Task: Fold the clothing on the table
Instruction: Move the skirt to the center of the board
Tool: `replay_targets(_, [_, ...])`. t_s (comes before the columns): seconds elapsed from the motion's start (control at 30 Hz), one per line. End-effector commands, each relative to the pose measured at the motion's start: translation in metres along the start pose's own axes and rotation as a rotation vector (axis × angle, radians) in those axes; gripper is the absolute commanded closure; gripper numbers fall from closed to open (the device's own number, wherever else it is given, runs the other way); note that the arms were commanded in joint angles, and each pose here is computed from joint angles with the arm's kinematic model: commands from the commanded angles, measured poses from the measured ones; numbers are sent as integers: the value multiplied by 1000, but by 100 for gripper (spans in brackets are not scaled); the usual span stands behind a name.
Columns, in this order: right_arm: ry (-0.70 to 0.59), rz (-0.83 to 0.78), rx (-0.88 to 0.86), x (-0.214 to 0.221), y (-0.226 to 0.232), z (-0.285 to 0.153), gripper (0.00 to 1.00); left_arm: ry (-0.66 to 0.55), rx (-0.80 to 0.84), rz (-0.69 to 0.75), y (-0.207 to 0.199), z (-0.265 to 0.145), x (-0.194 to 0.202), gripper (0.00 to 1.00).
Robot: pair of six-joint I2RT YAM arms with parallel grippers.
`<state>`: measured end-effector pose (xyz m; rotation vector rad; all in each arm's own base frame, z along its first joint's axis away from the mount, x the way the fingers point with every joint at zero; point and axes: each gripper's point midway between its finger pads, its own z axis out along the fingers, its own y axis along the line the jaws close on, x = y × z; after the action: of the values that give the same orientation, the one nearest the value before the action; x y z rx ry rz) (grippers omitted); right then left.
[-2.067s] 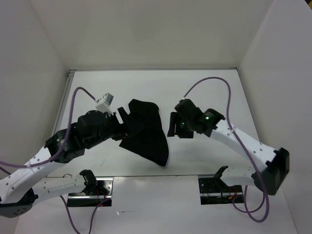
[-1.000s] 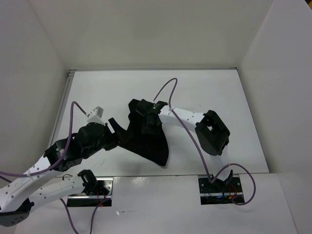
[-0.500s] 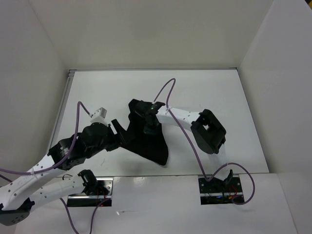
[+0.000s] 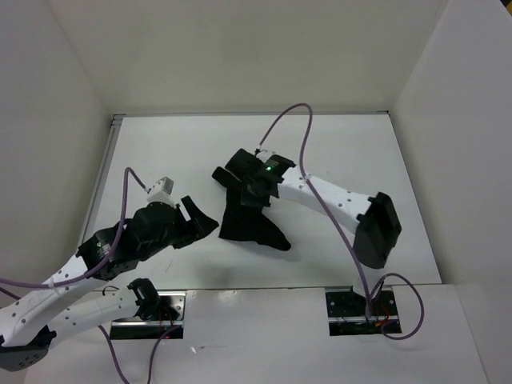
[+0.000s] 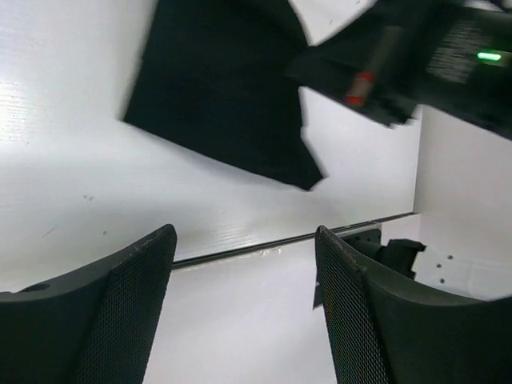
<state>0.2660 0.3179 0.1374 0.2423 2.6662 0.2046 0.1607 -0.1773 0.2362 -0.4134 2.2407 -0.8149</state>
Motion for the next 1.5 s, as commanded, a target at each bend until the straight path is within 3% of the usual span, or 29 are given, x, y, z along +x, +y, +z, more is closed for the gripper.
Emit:
replay_targets(0.0, [-37, 12, 26, -11, -30, -21, 92, -21, 20, 16, -13, 5, -7, 23])
replay_targets(0.2, [64, -19, 129, 27, -62, 23, 92, 4, 13, 43, -18, 12, -5, 23])
replay_targets(0.37, [78, -63, 287, 35, -93, 44, 92, 2, 24, 35, -17, 9, -5, 23])
replay_targets(0.5, [92, -67, 343, 42, -104, 52, 83, -8, 42, 8, -16, 1, -7, 23])
replay_targets(0.63, [90, -59, 323, 41, -102, 49, 75, -5, 37, -2, -9, 0, -4, 23])
replay_targets(0.73, [96, -54, 309, 42, -100, 46, 75, -9, 46, -4, -10, -3, -5, 23])
replay_targets(0.9, [88, -26, 259, 37, -90, 37, 89, 3, 42, -2, -8, -1, -1, 23])
replay_targets(0.97, [82, -24, 227, 34, -81, 27, 89, 11, 47, -2, -9, -2, 0, 23])
replay_targets(1.23, [68, -10, 186, 26, -71, 16, 74, 19, 30, 33, -10, 5, 1, 23])
replay_targets(1.3, [68, -10, 186, 26, -71, 16, 77, 25, 19, 36, -9, 8, 2, 23])
replay_targets(1.37, [76, -9, 182, 27, -70, 16, 87, 20, 29, 44, -11, 8, 1, 23])
replay_targets(1.47, [76, -9, 181, 27, -69, 19, 91, 20, 29, 53, -12, 9, 0, 23])
